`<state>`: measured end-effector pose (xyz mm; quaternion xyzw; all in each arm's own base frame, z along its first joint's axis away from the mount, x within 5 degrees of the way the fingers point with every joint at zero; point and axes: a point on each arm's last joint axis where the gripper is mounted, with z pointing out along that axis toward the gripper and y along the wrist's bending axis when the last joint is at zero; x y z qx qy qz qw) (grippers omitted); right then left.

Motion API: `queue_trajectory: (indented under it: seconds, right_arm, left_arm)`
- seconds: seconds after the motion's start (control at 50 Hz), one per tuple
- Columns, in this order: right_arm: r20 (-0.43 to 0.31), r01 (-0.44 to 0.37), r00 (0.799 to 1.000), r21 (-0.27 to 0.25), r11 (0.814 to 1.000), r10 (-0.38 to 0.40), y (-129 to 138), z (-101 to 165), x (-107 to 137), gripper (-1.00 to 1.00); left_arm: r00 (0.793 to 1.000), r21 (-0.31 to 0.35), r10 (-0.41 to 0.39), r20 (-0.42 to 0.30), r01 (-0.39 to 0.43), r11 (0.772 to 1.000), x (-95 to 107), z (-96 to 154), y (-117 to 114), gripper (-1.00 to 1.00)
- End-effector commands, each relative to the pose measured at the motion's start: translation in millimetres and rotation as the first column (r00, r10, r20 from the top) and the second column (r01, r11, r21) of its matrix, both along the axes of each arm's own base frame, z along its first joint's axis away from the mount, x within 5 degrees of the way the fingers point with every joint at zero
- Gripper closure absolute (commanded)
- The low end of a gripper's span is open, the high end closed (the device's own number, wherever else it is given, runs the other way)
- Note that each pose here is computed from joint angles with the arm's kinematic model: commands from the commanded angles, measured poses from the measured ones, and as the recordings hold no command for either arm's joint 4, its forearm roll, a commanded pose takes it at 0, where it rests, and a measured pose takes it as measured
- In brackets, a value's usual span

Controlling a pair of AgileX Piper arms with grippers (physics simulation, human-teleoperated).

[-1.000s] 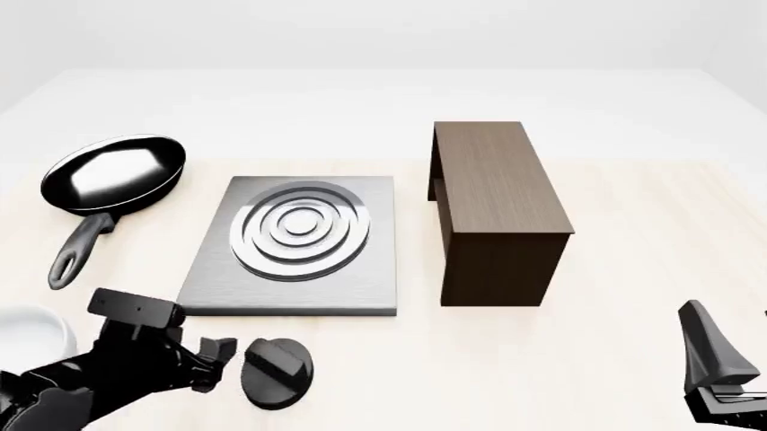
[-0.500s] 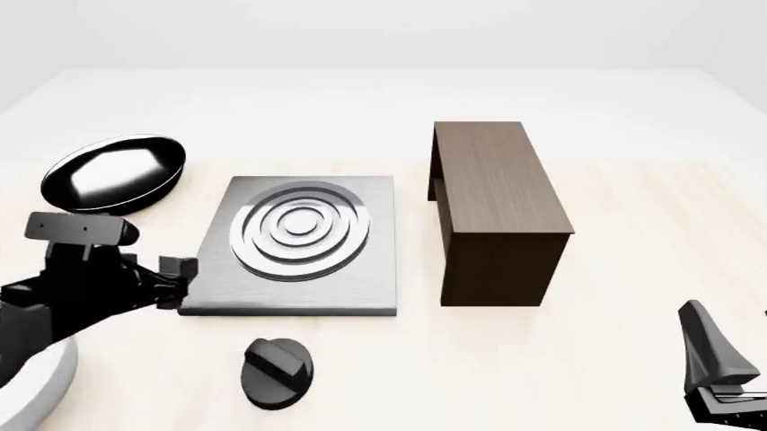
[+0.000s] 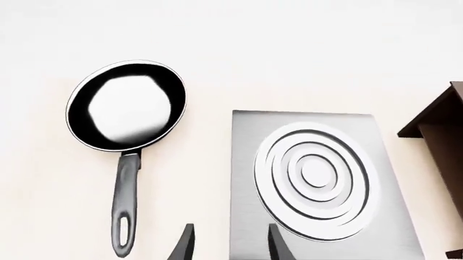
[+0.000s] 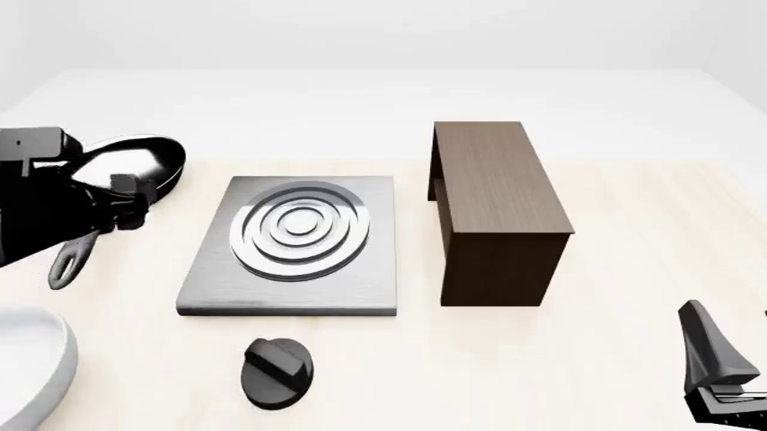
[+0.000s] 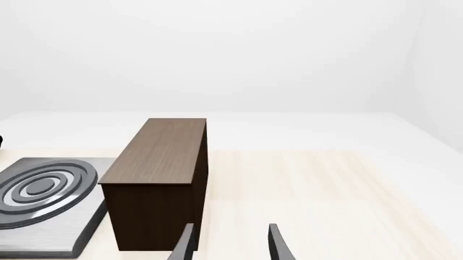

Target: Turn on the stove.

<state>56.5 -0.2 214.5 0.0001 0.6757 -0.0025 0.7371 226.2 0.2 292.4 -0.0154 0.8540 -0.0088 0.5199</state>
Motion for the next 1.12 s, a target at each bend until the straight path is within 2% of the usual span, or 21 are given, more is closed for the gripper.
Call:
queue_trajectory:
  seconds: [0.02, 0.26, 0.4, 0.74, 0.8, 0.96, 1.12]
  right_arm:
    - [0.0, 0.0, 1.0, 0.0, 1.0, 0.0, 0, 0, 0, -1.0]
    - [0.0, 0.0, 1.0, 0.0, 1.0, 0.0, 0, 0, 0, -1.0]
    - [0.0, 0.0, 1.0, 0.0, 1.0, 0.0, 0, 0, 0, -1.0]
    - [0.002, -0.001, 1.0, -0.001, 1.0, 0.001, 0, 0, 0, -1.0]
    - [0.002, -0.001, 1.0, 0.0, 1.0, 0.001, 0, 0, 0, -1.0]
    - [0.002, -0.001, 1.0, -0.001, 1.0, 0.001, 0, 0, 0, -1.0]
    - [0.002, -0.001, 1.0, 0.0, 1.0, 0.001, 0, 0, 0, -1.0]
  left_arm:
    - [0.994, 0.016, 0.075, 0.078, -0.077, 0.997, 5, 27, 19, -1.0]
    - [0.988, -0.017, 0.117, 0.102, -0.116, 0.993, 8, 45, 26, -1.0]
    - [0.986, -0.024, 0.128, 0.106, -0.126, 0.992, 10, 47, 28, -1.0]
    - [0.987, -0.053, 0.118, 0.106, -0.112, 0.992, 7, 52, 22, -1.0]
    - [0.992, -0.08, 0.083, 0.096, -0.075, 0.994, 0, 55, 10, -1.0]
    - [0.99, -0.103, 0.045, 0.131, -0.031, 0.994, -21, 78, -1, -1.0]
    - [0.992, -0.114, 0.038, 0.124, -0.024, 0.993, -25, 77, -4, -1.0]
